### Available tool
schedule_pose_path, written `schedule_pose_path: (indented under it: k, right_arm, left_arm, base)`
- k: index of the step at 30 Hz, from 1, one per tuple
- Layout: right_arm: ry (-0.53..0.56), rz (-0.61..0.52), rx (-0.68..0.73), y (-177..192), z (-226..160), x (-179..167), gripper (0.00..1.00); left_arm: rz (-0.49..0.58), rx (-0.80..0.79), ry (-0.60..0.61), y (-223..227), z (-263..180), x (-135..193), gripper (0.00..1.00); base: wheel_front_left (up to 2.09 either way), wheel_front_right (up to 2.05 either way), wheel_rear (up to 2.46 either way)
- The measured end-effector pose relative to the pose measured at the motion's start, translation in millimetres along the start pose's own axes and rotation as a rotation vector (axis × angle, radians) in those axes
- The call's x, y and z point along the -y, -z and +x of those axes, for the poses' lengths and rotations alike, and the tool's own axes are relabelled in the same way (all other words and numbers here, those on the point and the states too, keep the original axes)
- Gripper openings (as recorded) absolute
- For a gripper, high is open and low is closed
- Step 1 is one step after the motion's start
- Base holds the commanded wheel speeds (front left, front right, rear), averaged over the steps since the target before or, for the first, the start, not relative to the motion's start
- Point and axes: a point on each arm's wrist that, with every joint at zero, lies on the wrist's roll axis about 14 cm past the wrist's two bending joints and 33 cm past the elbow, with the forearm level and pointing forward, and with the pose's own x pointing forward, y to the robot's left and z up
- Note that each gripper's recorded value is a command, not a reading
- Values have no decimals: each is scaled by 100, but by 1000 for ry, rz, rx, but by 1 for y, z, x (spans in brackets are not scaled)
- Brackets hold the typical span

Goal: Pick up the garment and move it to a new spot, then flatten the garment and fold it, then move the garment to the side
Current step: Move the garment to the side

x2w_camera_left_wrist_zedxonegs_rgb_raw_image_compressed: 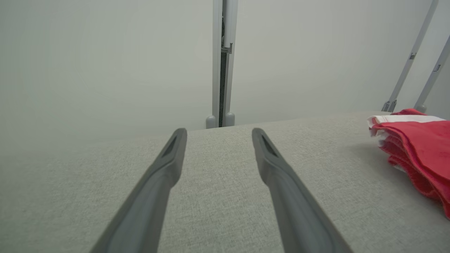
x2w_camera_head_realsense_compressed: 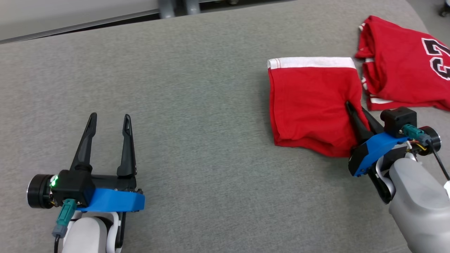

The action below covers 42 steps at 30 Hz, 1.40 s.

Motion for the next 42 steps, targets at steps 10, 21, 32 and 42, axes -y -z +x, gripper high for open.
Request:
schedule_pose_path:
  k: [10,21,32,42]
  right_arm:
    - [61,-48,50,-21,-8,34,0]
    - [163,-236,28,-52,9,113,0]
    - [374,-338,-122,-50,-8,217,0]
    - [440,-322,-174,-38,1,238,47]
  left_arm:
    - [-17,-10,71,12,15,24,100]
    - [-13,-36,77,33,25,20,100]
    - [-8,-57,97,62,42,18,100]
    - [-7,-46,99,68,49,15,100]
  base:
    - [0,0,0]
    - [0,0,0]
    - [0,0,0]
    - [0,0,0]
